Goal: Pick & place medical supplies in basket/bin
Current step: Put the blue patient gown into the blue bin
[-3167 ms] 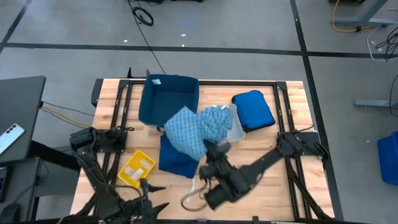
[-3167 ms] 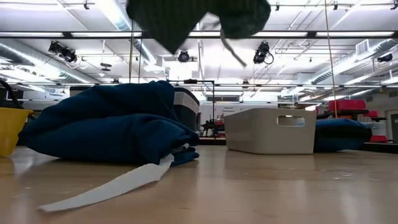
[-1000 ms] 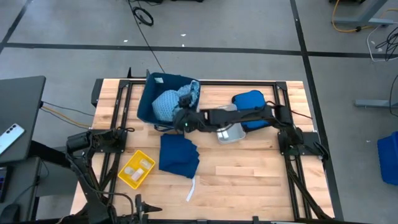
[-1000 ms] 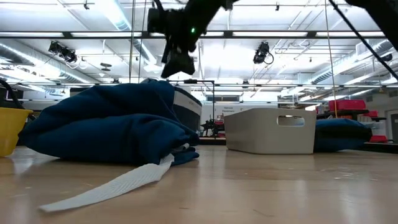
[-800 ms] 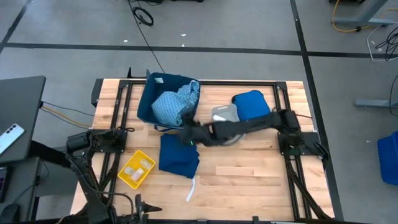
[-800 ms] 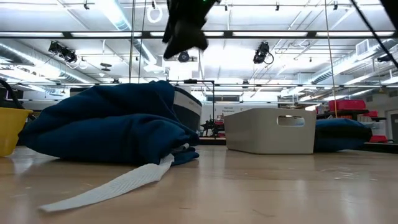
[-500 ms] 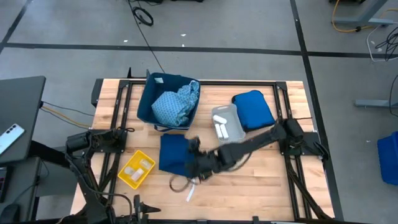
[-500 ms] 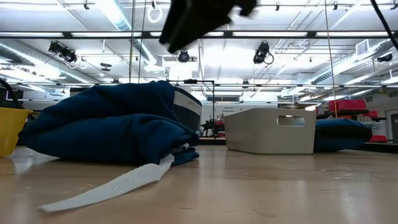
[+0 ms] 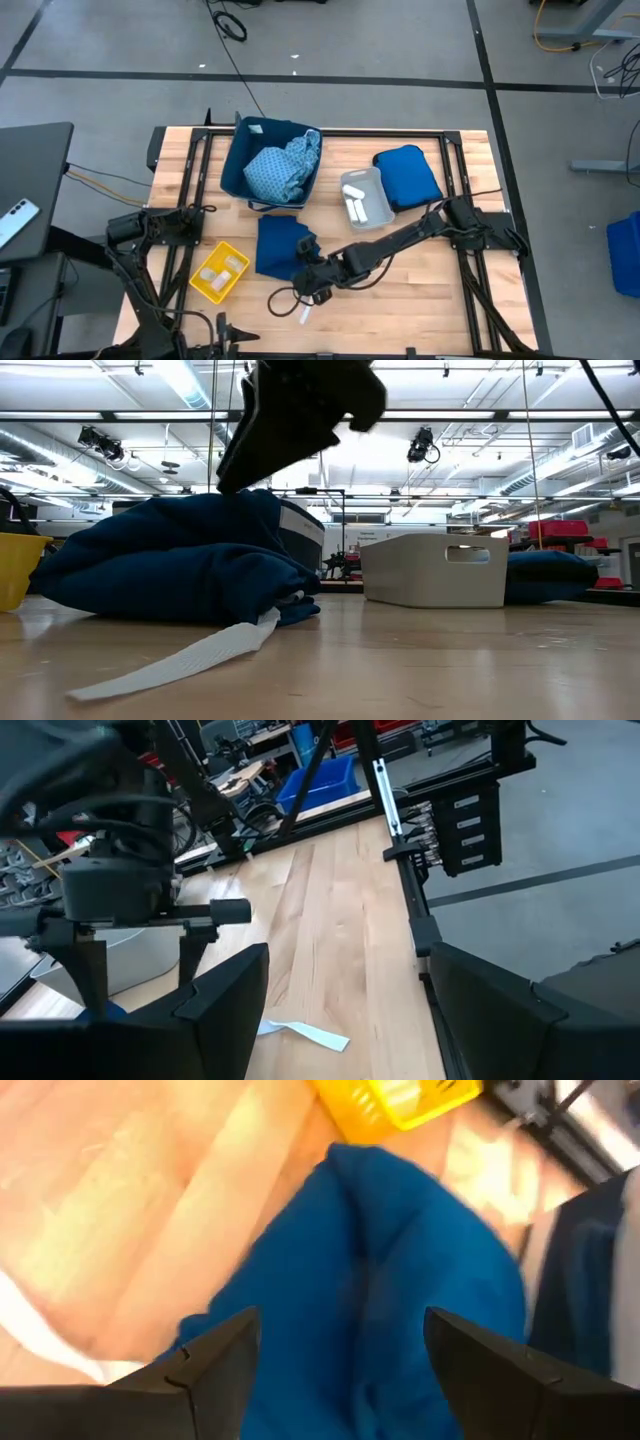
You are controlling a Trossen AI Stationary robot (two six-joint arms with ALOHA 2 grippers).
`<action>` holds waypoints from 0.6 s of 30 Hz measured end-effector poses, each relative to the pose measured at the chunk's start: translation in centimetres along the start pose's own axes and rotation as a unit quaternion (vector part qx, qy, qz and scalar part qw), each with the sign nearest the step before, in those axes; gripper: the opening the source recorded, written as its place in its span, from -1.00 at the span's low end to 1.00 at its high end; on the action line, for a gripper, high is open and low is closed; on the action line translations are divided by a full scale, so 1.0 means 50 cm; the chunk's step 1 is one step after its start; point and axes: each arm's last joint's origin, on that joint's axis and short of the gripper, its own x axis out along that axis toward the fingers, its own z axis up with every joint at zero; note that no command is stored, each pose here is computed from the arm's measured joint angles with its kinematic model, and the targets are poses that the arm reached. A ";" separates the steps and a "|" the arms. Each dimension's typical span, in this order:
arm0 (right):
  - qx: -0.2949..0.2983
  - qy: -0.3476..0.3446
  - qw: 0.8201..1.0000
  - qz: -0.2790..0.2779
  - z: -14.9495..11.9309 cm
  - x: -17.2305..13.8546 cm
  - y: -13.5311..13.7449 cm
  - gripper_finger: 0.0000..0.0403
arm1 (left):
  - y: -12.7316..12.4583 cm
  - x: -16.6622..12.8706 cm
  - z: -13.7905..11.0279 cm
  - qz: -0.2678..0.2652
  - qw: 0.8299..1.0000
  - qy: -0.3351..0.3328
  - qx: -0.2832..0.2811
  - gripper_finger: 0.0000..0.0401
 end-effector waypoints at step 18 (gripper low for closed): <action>-0.006 0.024 0.999 0.045 -0.007 -0.013 0.042 0.96 | 0.000 0.000 -0.001 -0.001 1.000 0.002 -0.001 0.39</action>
